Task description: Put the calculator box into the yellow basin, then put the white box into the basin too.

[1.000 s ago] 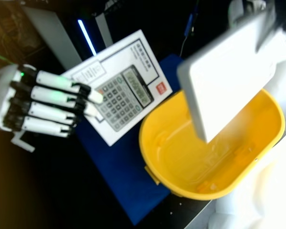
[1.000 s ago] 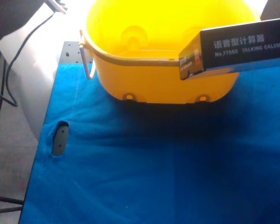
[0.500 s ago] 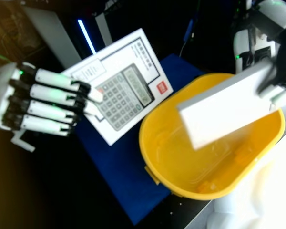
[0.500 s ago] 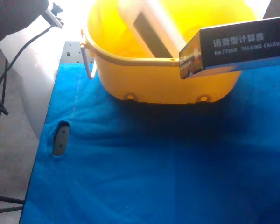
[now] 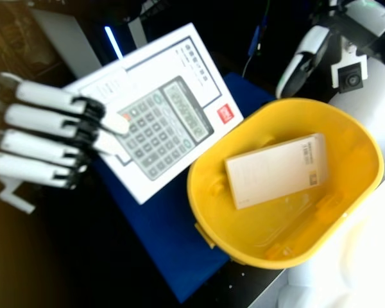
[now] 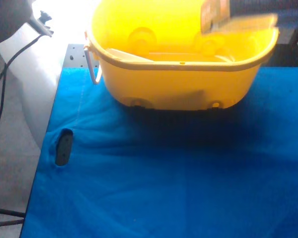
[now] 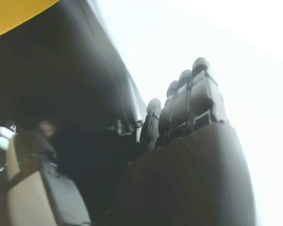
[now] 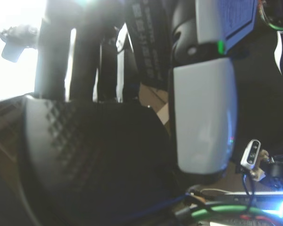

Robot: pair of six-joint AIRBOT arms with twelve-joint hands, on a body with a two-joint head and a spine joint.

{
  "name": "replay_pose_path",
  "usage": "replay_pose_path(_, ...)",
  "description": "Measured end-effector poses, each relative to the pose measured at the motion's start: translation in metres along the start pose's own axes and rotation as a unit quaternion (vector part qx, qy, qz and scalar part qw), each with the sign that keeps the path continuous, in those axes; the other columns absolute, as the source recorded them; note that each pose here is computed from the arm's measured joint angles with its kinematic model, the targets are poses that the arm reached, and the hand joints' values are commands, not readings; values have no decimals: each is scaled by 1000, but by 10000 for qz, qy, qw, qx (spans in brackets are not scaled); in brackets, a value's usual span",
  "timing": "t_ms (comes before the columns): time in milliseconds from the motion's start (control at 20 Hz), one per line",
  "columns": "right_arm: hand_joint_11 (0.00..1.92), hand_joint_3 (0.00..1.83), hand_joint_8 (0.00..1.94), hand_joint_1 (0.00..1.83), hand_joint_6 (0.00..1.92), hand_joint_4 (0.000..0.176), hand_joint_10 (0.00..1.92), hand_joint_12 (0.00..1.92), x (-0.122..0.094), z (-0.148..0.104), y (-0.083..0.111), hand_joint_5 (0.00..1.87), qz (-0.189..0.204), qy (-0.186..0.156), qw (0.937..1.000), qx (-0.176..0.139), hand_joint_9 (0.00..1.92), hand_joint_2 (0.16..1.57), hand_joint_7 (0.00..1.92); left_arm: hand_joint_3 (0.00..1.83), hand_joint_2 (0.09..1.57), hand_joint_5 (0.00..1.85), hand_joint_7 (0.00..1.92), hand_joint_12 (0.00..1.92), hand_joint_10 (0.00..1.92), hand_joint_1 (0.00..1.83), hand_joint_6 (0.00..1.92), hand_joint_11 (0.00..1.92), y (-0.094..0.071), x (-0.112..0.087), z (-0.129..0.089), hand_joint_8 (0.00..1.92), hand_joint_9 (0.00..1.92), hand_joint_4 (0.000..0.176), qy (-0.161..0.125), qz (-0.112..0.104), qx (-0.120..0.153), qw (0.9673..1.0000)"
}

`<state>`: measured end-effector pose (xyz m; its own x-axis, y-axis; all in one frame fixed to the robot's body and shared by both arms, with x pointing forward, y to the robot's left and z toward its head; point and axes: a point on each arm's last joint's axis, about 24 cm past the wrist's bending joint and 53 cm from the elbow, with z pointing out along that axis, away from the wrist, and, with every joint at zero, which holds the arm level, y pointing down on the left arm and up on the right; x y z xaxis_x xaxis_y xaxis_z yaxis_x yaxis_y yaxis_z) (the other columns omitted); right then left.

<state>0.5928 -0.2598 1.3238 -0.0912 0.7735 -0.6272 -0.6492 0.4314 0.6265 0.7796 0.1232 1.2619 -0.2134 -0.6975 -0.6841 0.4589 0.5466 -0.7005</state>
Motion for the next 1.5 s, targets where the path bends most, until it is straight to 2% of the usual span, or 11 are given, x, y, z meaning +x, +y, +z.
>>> replay_pose_path(50, 964, 0, 1437, 1170, 963, 0, 1679, 1921, -8, 3, 2, 1006, -45, -97, 9999, -76, 994, 1103, 1001, 1, 885, 470, 184, 828, 31, 560, 31, 0, 7, -1, -3, 5, 115, 8, -35, -40, -71, 10000)
replay_pose_path(100, 966, 2, 1434, 1166, 1008, 0, 1675, 1921, -15, 5, 4, 977, -97, -183, 9997, -140, 997, 1113, 1004, 4, 904, 507, 197, 983, 33, 559, 35, 0, 13, -1, -5, 2, 124, 2, -34, 1, -149, 9999)
replay_pose_path(200, 965, 2, 1433, 1166, 1007, 0, 1674, 1921, -28, 10, 7, 977, -158, -345, 9990, -227, 995, 1113, 1002, 1, 917, 560, 300, 1094, 61, 549, 30, 0, 17, -1, -8, 13, 225, 0, -52, 31, -219, 9997)
replay_pose_path(350, 962, 0, 1436, 1171, 959, 0, 1678, 1921, -47, 25, 11, 1009, -257, -745, 9962, -357, 992, 1102, 1000, 1, 914, 585, 290, 1187, 51, 631, 24, 0, 14, 1, -18, 0, 203, 0, -79, 20, -146, 9999)
replay_pose_path(450, 962, 0, 1436, 1171, 967, 0, 1678, 1921, -48, 40, 0, 1003, -126, -899, 9952, -354, 993, 1103, 1000, 4, 945, 597, 329, 1394, 84, 605, 17, 0, 29, -1, -35, 13, 258, 0, -102, 45, -293, 9995)
replay_pose_path(500, 965, 2, 1433, 1166, 1007, 0, 1674, 1921, -41, 47, -12, 977, -71, -833, 9963, -212, 995, 1113, 1002, 1, 951, 638, 418, 1540, 252, 637, 21, 0, 37, -2, -43, 9, 276, 0, -103, 37, -402, 9991)
replay_pose_path(600, 965, 0, 1435, 1168, 976, 0, 1676, 1921, -26, 56, -28, 997, 62, -649, 9978, 67, 995, 1106, 1002, 0, 942, 658, 450, 1542, 574, 701, 28, 0, 34, -10, -50, 7, 167, 0, -190, 129, -391, 9990)
replay_pose_path(650, 966, 3, 1433, 1165, 1012, 0, 1674, 1921, -22, 59, -32, 973, 114, -618, 9980, 119, 997, 1114, 1004, 0, 939, 675, 457, 1516, 640, 726, 37, 0, 30, -16, -51, 7, 138, 0, -307, 169, -312, 9989)
replay_pose_path(1000, 965, 2, 1433, 1166, 1007, 0, 1675, 1921, -22, 86, -46, 977, 251, -740, 9968, 184, 995, 1113, 1002, 0, 958, 703, 431, 1533, 713, 699, 38, 0, 21, -22, -54, 0, 111, 0, -461, 97, -200, 9987)
replay_pose_path(1250, 965, 2, 1433, 1166, 1007, 0, 1674, 1921, 22, 118, -58, 977, 629, -517, 9964, 254, 995, 1113, 1002, 2, 961, 725, 505, 1660, 836, 709, 44, 0, 19, -27, -61, 22, 105, 0, -538, 101, -170, 9984)
replay_pose_path(1500, 961, 0, 1437, 1171, 959, 0, 1678, 1921, 38, 126, -61, 1008, 722, -424, 9961, 277, 992, 1102, 1000, 0, 945, 719, 447, 1675, 809, 718, 39, 0, 16, -33, -62, 4, 57, 0, -616, 114, -118, 9980)
